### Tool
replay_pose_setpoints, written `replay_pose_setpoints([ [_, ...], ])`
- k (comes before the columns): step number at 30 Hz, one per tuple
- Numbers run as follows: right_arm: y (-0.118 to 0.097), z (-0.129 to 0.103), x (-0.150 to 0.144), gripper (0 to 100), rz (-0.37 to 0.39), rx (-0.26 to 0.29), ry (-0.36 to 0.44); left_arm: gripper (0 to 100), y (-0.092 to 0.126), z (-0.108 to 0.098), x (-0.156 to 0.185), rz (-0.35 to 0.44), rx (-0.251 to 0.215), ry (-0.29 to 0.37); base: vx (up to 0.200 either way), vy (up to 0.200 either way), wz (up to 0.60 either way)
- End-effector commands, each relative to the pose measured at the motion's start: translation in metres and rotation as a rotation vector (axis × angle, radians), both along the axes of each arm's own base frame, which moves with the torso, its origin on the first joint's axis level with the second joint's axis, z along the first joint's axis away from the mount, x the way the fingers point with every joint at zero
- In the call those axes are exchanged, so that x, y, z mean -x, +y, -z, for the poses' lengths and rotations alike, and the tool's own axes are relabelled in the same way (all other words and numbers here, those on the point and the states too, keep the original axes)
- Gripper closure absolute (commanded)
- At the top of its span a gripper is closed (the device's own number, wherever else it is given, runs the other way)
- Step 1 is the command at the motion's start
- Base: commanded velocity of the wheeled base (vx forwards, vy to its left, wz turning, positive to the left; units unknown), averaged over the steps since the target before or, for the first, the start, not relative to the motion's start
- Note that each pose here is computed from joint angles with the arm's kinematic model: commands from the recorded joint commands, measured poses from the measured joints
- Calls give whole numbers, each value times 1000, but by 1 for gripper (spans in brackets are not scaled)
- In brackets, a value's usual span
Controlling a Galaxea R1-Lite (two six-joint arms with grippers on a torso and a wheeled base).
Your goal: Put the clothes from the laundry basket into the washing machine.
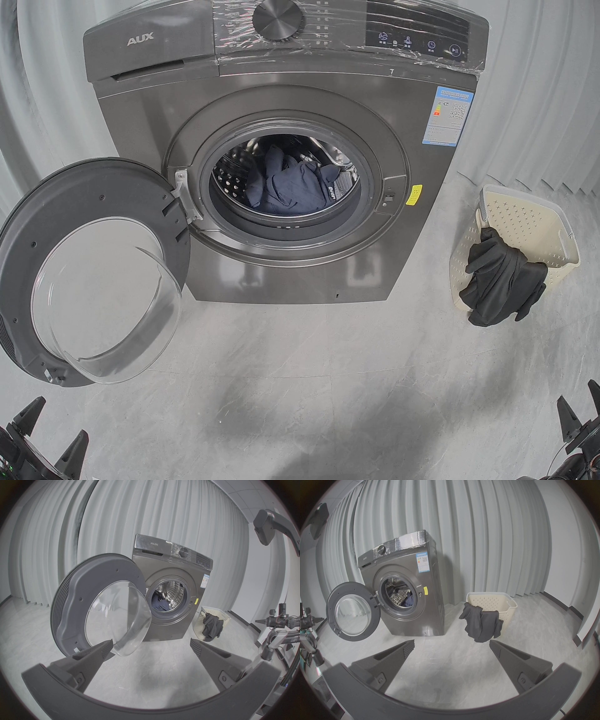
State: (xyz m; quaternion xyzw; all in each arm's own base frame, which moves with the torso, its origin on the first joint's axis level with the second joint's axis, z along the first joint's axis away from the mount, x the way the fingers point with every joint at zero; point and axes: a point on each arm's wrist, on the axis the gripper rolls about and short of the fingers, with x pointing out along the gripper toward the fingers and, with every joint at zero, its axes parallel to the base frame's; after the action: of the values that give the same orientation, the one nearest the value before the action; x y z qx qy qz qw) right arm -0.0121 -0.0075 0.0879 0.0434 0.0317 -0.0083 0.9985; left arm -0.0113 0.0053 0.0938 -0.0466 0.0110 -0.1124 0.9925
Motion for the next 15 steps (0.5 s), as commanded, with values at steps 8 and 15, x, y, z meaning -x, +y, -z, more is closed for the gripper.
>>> replay_pose_setpoints([
  [8,0,4,3,0,92,44,-23,0,-2,9,4,-185,-87,-5,0,-175,0],
  [15,2,0,3,0,7,20,-73,0,-4,10,8,-262,-79,-50,0,0,0],
])
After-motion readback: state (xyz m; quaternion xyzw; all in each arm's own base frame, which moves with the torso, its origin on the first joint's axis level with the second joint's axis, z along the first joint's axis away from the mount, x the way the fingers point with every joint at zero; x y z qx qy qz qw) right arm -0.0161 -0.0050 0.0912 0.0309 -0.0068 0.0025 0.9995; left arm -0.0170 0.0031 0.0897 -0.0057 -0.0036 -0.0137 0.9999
